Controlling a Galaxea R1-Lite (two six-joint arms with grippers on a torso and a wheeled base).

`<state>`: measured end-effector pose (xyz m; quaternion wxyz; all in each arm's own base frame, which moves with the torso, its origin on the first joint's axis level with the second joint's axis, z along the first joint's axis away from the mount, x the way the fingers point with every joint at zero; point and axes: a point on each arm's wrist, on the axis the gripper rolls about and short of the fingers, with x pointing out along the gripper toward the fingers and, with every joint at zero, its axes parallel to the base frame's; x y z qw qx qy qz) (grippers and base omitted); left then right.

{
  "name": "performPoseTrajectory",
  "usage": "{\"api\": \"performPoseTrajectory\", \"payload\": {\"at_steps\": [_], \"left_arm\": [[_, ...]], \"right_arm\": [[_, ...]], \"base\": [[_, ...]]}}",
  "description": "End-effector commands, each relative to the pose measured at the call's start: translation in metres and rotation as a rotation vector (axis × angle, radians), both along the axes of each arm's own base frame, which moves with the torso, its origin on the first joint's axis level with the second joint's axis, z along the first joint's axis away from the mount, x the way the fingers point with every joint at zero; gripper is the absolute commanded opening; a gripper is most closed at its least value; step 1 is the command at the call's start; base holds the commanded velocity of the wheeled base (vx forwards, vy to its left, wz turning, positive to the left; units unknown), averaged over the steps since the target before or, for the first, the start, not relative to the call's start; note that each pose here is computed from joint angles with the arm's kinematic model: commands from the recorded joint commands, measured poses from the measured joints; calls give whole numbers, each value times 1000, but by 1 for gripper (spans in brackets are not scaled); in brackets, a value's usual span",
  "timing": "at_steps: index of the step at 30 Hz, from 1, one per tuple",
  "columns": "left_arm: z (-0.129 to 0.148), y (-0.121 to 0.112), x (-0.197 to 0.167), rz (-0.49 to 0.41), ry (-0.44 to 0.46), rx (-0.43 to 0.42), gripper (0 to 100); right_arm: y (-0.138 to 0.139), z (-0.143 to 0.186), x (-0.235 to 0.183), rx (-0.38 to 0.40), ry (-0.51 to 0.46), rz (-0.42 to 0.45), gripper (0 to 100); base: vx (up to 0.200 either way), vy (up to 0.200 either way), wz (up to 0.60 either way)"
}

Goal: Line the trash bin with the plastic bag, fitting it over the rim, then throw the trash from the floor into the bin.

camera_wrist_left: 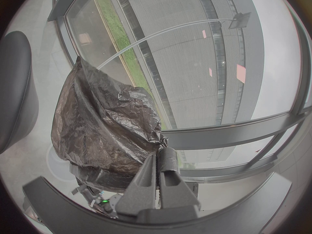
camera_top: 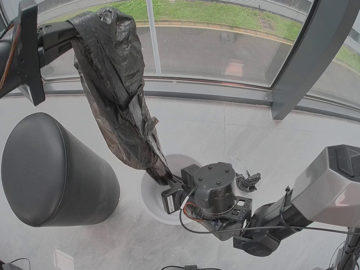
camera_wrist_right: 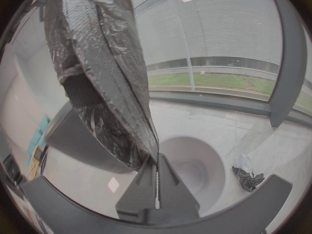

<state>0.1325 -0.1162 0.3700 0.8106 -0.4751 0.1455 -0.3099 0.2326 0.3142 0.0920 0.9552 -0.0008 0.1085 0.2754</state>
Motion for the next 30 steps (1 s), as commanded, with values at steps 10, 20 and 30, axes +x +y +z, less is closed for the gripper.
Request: {"api": "performPoseTrajectory", "payload": {"at_steps": [10, 20, 30], "left_arm": [[-84, 42, 11, -36, 125, 81, 0], [-122, 60, 23, -168, 144, 53, 0], [-143, 53, 42, -287, 193, 15, 0]], "right_arm": [[-105, 61, -33, -145, 258, 392, 0], [-129, 84, -28, -86, 470, 549, 0], [-131, 105, -31, -77, 631, 589, 0]], "base": [[0, 0, 0], [0, 0, 0], [0, 0, 0]]}}
